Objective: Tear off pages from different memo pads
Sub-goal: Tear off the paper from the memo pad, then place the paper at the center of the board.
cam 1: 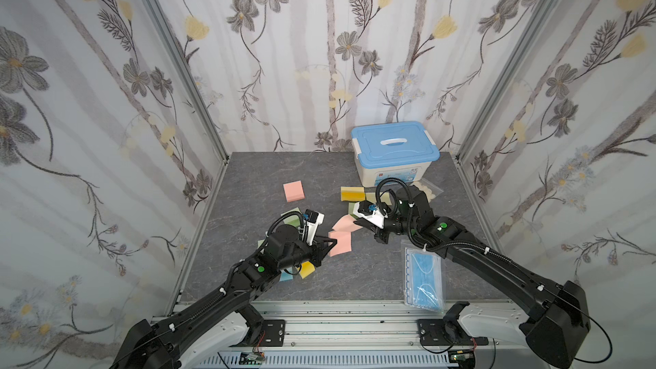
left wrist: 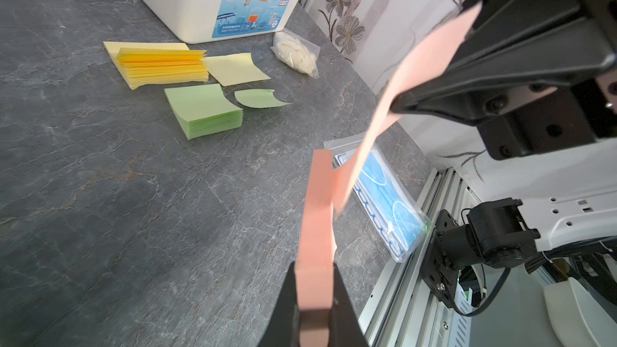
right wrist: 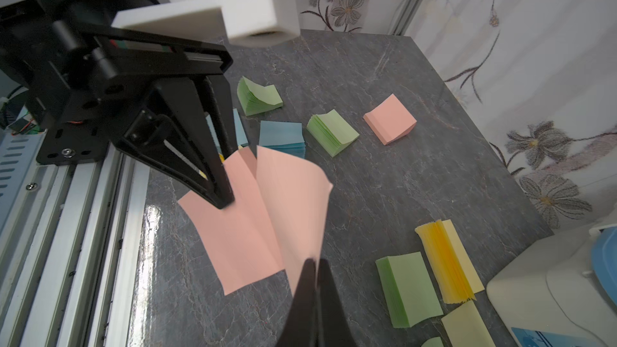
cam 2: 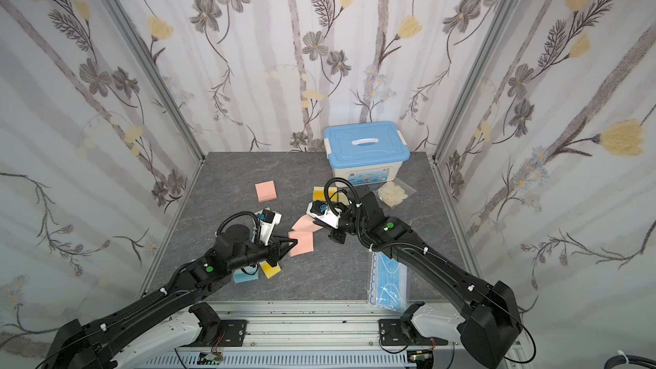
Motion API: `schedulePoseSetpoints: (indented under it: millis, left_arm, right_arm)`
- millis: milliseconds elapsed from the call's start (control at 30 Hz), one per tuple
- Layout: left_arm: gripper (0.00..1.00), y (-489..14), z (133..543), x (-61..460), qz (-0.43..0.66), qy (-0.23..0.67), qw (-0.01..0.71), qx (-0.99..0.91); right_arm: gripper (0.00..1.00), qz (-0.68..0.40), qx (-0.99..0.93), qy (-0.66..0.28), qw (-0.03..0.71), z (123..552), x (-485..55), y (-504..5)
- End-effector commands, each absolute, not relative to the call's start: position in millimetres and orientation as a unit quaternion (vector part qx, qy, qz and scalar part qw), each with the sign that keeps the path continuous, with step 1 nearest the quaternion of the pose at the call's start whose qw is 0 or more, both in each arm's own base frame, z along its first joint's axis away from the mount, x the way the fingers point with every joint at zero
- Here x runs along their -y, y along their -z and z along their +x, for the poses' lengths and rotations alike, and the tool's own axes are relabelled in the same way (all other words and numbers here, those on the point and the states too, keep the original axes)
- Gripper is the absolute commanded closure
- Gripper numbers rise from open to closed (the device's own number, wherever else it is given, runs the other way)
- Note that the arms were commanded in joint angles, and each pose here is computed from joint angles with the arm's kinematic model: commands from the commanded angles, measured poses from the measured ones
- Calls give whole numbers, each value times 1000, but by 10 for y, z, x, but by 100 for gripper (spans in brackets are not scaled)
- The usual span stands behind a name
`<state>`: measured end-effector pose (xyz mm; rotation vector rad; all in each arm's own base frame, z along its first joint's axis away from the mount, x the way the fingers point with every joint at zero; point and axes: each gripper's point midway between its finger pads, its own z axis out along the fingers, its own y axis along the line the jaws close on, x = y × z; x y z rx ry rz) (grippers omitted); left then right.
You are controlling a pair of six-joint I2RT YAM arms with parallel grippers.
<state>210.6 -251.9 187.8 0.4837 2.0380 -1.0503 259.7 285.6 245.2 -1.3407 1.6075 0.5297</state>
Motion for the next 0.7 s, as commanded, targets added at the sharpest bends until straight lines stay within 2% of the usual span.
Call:
schedulePoseSetpoints:
  millis: [0, 100, 200, 333, 433, 667]
  left_arm:
    - [100, -1730, 2195, 2354, 161, 363, 390, -831]
    - [100, -1673, 2288, 2202, 134, 319, 403, -847]
    - [100, -1634, 2379, 2016, 103, 272, 417, -861]
    - [100, -1631, 2423, 1870, 78, 241, 429, -867]
    - [100, -1637, 2410, 1851, 78, 240, 431, -866]
    - [100, -1636, 2390, 1890, 81, 252, 427, -865]
  right_arm:
    - [100, -518, -660, -157, 521, 2841, -2750, -2605]
    - [100, -515, -667, -42, 537, 3053, -2488, -2579]
    - [100, -564, -647, 51, 511, 3139, -2304, -2414]
    - [100, -690, -619, 134, 350, 3160, -2068, -1541]
    - [100, -710, -645, 129, 251, 3176, -1839, -1064]
    - [100, -710, -661, 102, 219, 3277, -1735, -715]
